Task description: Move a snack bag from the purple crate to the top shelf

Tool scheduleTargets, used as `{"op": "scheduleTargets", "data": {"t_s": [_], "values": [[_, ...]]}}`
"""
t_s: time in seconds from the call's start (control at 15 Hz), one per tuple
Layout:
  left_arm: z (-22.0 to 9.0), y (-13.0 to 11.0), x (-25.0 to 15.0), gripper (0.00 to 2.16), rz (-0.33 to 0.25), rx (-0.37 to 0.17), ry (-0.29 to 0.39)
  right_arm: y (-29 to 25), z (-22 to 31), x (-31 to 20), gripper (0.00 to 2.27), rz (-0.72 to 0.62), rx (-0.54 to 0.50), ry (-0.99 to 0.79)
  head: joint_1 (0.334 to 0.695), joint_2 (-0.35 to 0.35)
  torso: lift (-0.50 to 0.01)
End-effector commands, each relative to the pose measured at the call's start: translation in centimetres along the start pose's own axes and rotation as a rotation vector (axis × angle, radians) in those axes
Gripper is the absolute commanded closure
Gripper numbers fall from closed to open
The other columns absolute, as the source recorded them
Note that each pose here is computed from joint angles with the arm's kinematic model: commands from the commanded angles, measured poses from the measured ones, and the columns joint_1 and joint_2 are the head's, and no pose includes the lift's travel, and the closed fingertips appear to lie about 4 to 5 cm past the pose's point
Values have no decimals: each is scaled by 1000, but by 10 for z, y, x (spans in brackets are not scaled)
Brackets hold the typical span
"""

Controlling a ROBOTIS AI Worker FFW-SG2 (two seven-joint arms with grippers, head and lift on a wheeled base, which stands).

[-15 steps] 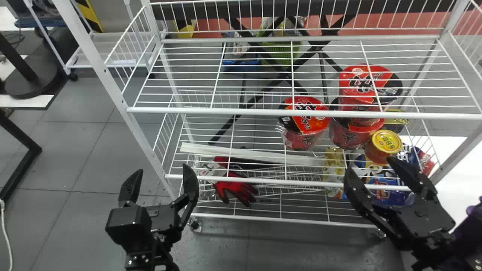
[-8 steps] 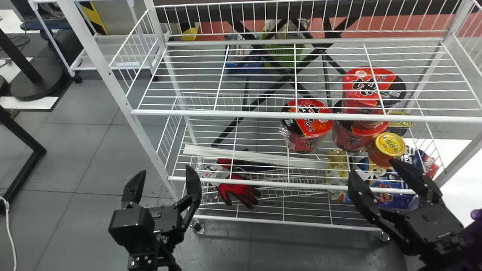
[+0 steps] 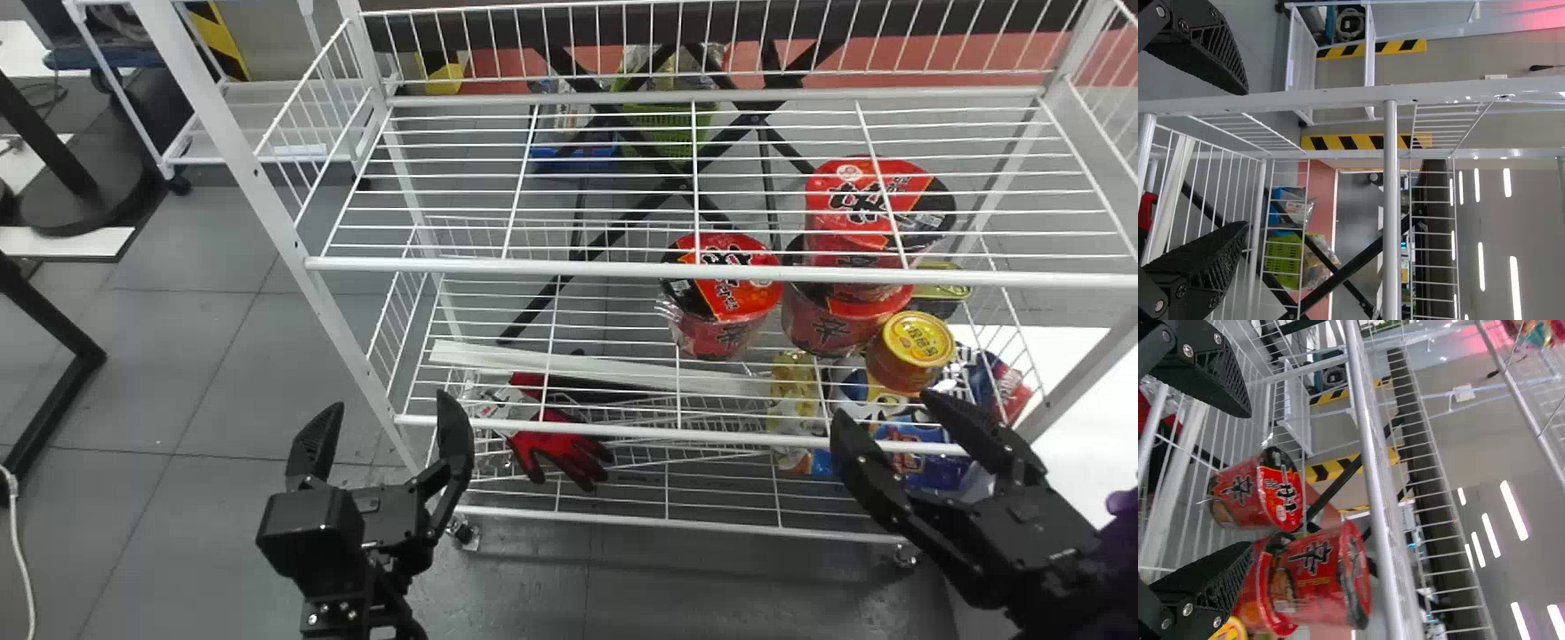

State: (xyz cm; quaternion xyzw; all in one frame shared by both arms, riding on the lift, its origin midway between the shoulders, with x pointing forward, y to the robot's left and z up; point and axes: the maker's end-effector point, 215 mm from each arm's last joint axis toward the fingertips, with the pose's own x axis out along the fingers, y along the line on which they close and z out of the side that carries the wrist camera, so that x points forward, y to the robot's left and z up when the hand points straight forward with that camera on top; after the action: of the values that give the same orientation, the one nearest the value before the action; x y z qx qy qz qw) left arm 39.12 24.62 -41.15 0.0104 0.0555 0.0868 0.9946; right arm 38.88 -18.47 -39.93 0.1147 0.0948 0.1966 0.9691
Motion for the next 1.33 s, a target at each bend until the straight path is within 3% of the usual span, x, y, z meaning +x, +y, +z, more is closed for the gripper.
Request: {"op": "scheduleTargets", "data": {"t_s": [0.0,0.33,0.73,1.0,1.07,1.27], "values": [[-2,0,2,120,0,-2,1,6,-7,-2,137,8,51,75,695,91,-450],[-1,1,3,120,1,-6,-5,15,-23,-24,137,-39,136,303,695,101,-450],[-4,1,6,120,-7,-6,0,7,-44,-94,110,-166,203,594,695,97,-450],[-7,-3,10,120,-19,-8,3,-24,-43,-162,120,-274,266,738,695,53,-450],[-8,-4,11,120,-21,-6,5,-32,-44,-177,120,-302,291,766,695,9,-450],[-10,-4,12,120,-24,-5,7,-78,7,-185,120,-377,305,631,695,-66,-450]]}}
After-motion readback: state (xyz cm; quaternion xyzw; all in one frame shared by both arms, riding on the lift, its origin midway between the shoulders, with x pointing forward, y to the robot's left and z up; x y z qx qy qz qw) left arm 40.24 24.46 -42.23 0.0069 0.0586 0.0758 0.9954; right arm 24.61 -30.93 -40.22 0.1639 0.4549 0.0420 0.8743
